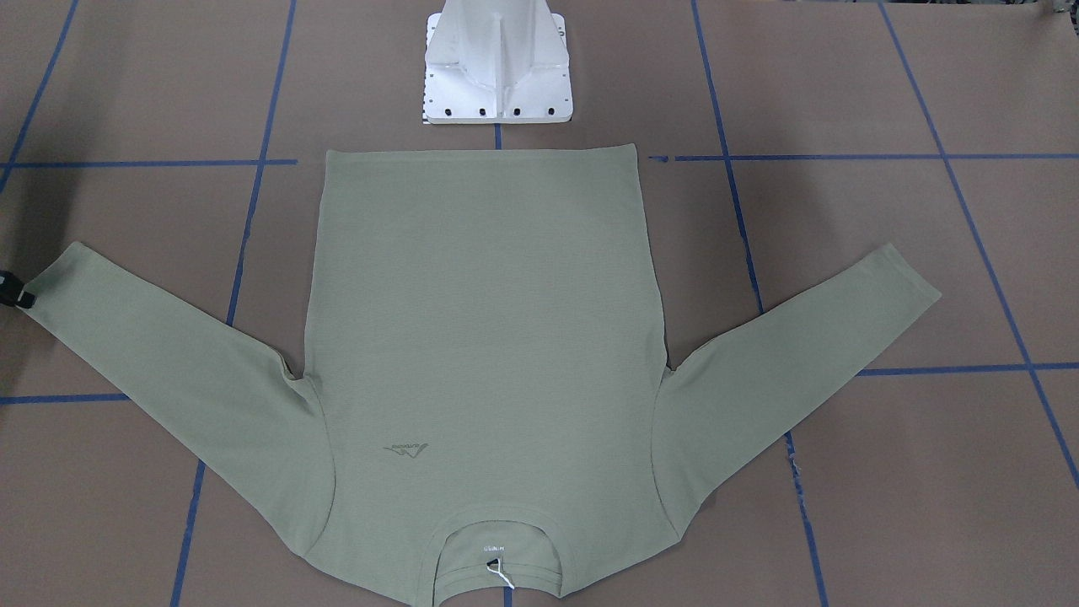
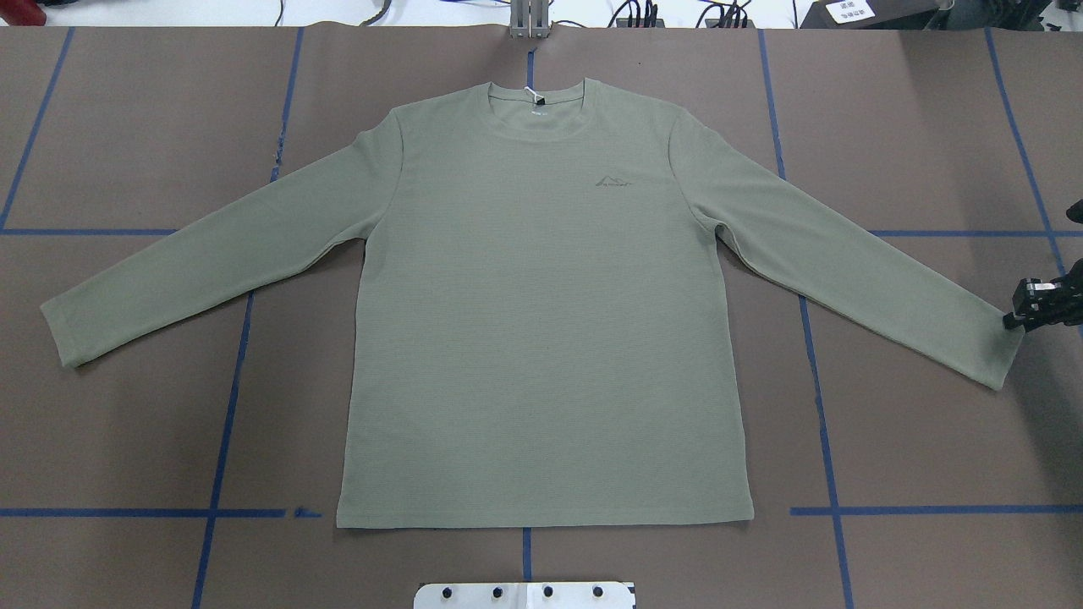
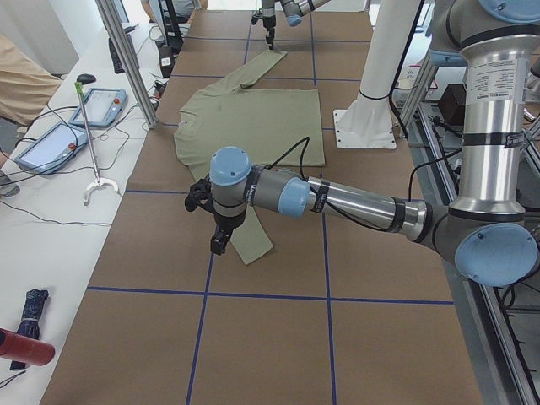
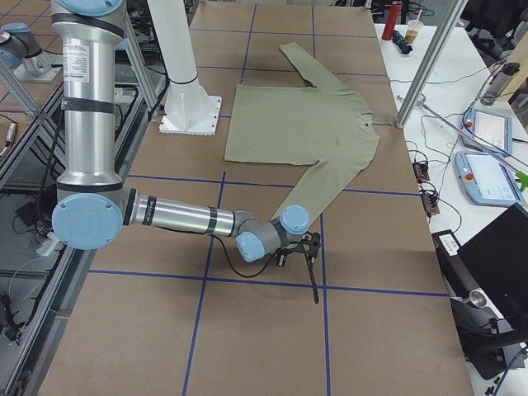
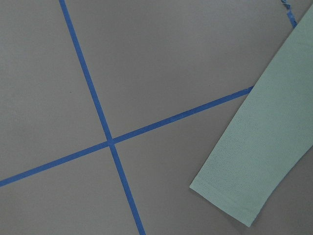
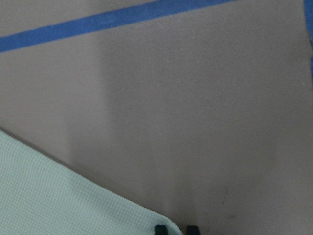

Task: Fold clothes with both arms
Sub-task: 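Grasp the sleeve cuff with the right gripper and lift it, then carry the sleeve across the shirt body with the right gripper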

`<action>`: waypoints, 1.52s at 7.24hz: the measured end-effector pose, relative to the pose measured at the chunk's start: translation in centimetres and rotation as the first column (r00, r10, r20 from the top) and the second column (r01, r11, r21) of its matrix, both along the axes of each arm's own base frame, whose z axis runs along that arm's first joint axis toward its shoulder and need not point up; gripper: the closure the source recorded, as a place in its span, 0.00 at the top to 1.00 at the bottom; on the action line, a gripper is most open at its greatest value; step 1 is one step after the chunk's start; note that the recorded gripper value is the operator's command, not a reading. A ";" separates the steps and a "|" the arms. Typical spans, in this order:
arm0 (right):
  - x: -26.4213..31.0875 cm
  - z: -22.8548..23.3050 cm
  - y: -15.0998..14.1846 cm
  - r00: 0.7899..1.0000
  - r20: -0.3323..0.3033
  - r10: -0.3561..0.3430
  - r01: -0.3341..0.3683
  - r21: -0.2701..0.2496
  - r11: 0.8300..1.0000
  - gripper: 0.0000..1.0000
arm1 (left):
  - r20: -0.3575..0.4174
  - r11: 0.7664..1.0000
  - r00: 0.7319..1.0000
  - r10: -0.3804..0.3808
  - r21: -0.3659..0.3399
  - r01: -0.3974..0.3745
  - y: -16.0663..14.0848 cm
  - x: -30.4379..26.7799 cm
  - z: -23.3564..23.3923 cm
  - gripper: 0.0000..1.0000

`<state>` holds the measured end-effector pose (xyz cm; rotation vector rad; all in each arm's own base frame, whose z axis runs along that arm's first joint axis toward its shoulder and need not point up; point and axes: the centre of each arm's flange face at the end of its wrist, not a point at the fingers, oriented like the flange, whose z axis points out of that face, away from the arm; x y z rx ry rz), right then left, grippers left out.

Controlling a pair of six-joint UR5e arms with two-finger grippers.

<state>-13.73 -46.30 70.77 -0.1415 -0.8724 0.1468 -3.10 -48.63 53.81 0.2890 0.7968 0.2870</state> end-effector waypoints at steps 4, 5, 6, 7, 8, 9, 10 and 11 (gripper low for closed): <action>-0.5 -4.5 -0.8 0.998 0.054 0.041 -0.041 0.002 0.999 0.00 | -0.001 1.000 1.000 0.000 0.004 0.000 0.1 0.0 -0.3 1.00; -1.5 -9.1 -1.8 0.991 0.099 0.095 -0.093 -0.024 0.995 0.00 | -0.001 1.000 1.000 0.000 0.008 0.000 0.1 0.0 -0.4 1.00; -3.3 -14.7 -3.0 0.978 0.146 0.147 -0.140 -0.053 0.989 0.00 | -0.002 1.000 1.000 0.001 0.011 -0.001 0.1 0.0 -0.5 1.00; -6.2 -20.8 -4.9 0.961 0.191 0.199 -0.184 -0.091 0.979 0.00 | -0.002 1.000 1.000 0.001 0.013 -0.001 0.1 0.0 -0.6 1.00; -10.2 -27.8 -7.0 0.939 0.229 0.257 -0.230 -0.137 0.963 0.00 | -0.005 1.000 1.000 0.001 0.013 -0.001 0.1 0.0 -0.7 1.00; -15.0 -34.7 -8.4 0.913 0.250 0.322 -0.283 -0.179 0.942 0.00 | -0.013 1.000 1.000 0.003 0.012 -0.003 0.1 0.1 -0.7 1.00; -20.3 -42.2 -9.1 0.885 0.262 0.385 -0.339 -0.204 0.919 0.00 | -0.020 1.000 1.000 0.006 0.010 -0.006 0.1 0.2 -0.7 1.00; -25.0 -49.3 -9.0 0.860 0.272 0.432 -0.383 -0.216 0.898 0.00 | -0.023 1.000 1.000 0.007 0.009 -0.007 0.1 0.2 -0.6 1.00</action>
